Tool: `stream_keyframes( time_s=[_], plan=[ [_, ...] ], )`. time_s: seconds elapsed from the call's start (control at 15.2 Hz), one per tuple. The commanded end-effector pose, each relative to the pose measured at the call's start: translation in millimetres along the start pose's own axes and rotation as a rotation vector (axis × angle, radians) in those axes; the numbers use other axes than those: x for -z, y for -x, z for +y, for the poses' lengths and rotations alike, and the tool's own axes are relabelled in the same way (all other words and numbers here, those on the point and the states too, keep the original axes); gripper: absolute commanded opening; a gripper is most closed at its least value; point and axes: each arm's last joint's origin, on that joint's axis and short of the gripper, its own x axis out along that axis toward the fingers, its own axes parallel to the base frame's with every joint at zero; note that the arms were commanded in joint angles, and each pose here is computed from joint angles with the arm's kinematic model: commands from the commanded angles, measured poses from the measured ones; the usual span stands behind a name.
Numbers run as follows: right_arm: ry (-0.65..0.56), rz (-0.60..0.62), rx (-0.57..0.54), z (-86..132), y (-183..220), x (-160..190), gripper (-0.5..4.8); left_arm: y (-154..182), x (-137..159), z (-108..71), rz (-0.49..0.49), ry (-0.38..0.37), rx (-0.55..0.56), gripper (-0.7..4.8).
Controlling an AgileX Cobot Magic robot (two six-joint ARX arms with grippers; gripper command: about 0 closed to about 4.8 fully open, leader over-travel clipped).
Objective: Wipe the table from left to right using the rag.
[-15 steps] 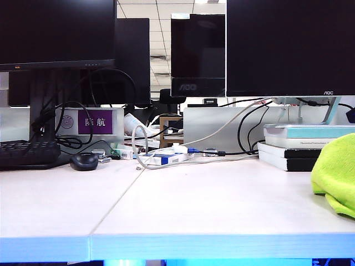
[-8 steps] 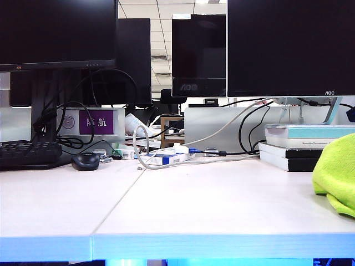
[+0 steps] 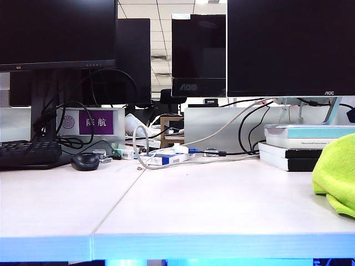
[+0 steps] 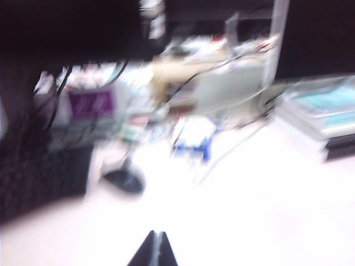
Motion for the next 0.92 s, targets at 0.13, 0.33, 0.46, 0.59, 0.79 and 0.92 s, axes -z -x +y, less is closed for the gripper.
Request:
stream_keyframes(
  time_s=[0.13, 0.33, 0.46, 0.59, 0.79, 0.92],
  plan=[
    [-0.009, -0.018, 0.0, 0, 1, -3, -0.05, -22, 70, 1.3, 0.061, 0.124, -0.015, -0.06],
    [-0.009, -0.018, 0.0, 0, 1, -3, -0.05, -19, 102, 3.7, 0.024, 0.126, -0.061, -0.06],
    [-0.009, -0.017, 0.0, 0, 1, -3, -0.05, -16, 108, 6.8, -0.003, 0.12, -0.105, -0.06],
    [-0.008, -0.015, -0.002, 0, 1, -2, -0.05, -16, 124, 19.1, 0.02, 0.13, -0.256, -0.06],
    [-0.007, -0.012, -0.002, 0, 1, -2, -0.05, -22, 160, 28.0, 0.148, 0.021, -0.385, -0.06],
    [-0.007, -0.012, -0.003, 0, 1, -2, -0.05, -21, 161, 29.0, 0.158, 0.005, -0.42, -0.06]
  ],
)
